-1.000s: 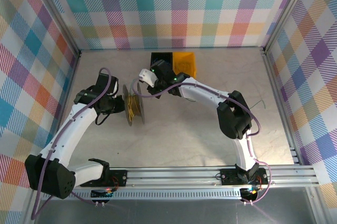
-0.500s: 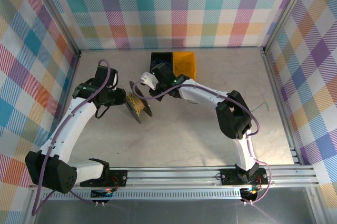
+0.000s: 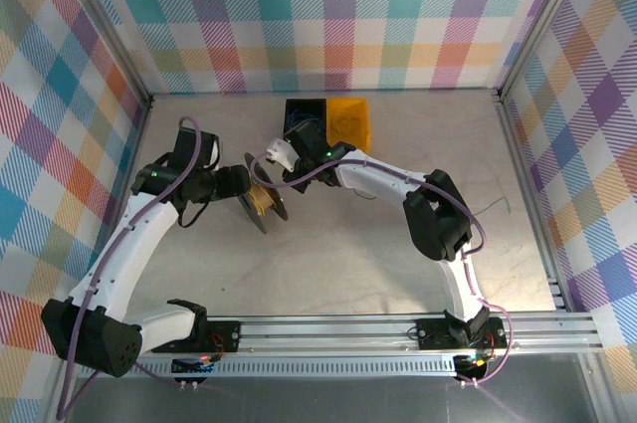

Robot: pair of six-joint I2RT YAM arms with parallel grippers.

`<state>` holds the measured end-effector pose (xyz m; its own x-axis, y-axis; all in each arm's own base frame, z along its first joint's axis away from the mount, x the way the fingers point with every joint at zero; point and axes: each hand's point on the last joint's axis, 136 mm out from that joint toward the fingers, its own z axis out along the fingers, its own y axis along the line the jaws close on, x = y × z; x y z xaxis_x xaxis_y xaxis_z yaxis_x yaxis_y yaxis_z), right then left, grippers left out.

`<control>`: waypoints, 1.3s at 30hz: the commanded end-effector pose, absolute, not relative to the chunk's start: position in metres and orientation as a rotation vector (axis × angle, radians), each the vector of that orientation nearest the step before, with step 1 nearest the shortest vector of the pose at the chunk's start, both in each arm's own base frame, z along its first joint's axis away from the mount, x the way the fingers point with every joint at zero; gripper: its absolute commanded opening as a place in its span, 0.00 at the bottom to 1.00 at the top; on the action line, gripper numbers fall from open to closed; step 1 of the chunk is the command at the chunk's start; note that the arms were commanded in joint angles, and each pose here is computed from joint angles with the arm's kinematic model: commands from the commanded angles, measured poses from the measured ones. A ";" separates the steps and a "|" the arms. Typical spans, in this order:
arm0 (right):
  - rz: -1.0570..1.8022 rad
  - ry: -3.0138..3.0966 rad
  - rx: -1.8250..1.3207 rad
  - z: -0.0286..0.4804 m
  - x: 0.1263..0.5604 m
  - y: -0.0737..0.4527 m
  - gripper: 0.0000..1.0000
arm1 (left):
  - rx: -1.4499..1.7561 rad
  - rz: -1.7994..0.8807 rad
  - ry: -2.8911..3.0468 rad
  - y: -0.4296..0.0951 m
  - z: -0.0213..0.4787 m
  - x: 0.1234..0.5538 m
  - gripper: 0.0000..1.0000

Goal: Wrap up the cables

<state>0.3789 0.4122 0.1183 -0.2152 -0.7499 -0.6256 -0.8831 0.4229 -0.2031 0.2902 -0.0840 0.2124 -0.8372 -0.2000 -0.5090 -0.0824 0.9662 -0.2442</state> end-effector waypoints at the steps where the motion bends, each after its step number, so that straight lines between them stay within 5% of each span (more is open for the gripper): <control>1: 0.279 2.009 -1.366 0.126 0.377 0.422 0.00 | -0.204 -0.341 2.556 -0.099 0.204 0.296 0.79; 11: 0.309 2.013 -1.374 0.125 0.369 0.426 0.00 | -0.186 -0.315 2.540 -0.112 0.191 0.319 0.78; 29: 0.370 1.984 -1.379 0.136 0.349 0.419 0.00 | -0.107 -0.128 2.585 -0.100 0.177 0.334 0.49; 39: 0.358 1.996 -1.371 0.135 0.342 0.410 0.00 | -0.043 -0.085 2.576 -0.101 0.185 0.348 0.43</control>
